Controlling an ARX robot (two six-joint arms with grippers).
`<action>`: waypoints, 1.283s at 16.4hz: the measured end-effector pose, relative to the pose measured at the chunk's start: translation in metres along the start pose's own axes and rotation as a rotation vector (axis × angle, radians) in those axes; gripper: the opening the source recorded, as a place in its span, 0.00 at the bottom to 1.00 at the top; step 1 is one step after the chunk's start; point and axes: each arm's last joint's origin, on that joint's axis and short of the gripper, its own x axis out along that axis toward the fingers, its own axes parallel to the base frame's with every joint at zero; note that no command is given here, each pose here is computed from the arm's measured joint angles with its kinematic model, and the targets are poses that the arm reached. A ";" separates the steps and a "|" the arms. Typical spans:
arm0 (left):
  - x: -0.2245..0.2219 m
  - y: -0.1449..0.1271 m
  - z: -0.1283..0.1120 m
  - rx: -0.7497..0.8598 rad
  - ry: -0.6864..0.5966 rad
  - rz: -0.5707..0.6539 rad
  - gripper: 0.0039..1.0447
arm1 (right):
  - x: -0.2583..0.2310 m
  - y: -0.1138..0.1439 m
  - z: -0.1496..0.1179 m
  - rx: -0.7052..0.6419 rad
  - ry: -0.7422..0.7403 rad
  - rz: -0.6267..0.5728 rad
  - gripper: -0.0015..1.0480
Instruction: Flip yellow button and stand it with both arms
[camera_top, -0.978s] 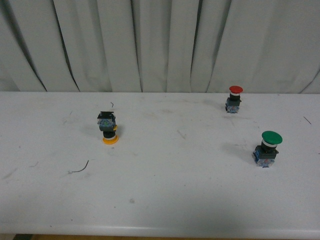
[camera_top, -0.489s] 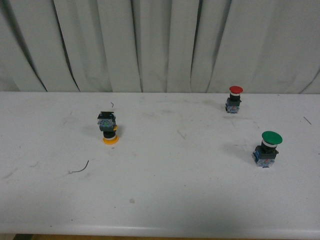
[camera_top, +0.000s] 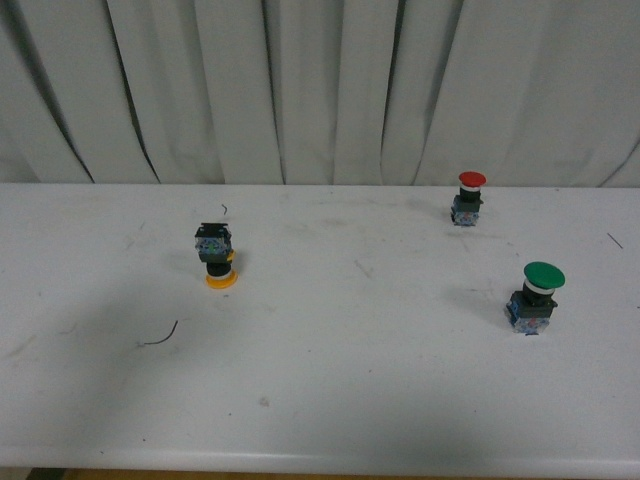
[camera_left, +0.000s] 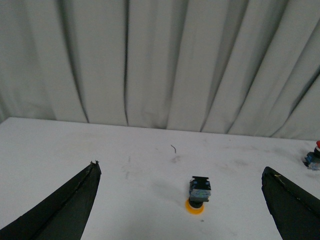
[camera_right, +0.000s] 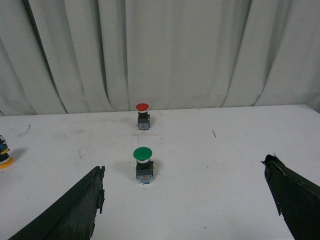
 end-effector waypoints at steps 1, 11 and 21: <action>0.034 -0.016 -0.004 0.012 0.062 -0.046 0.94 | 0.000 0.000 0.000 0.000 0.000 0.000 0.94; 0.180 -0.070 -0.061 0.104 0.440 -0.136 0.94 | 0.000 0.000 0.000 0.000 0.000 0.000 0.94; 0.227 -0.070 -0.085 0.097 0.678 -0.087 0.94 | 0.000 0.000 0.000 0.000 0.000 0.000 0.94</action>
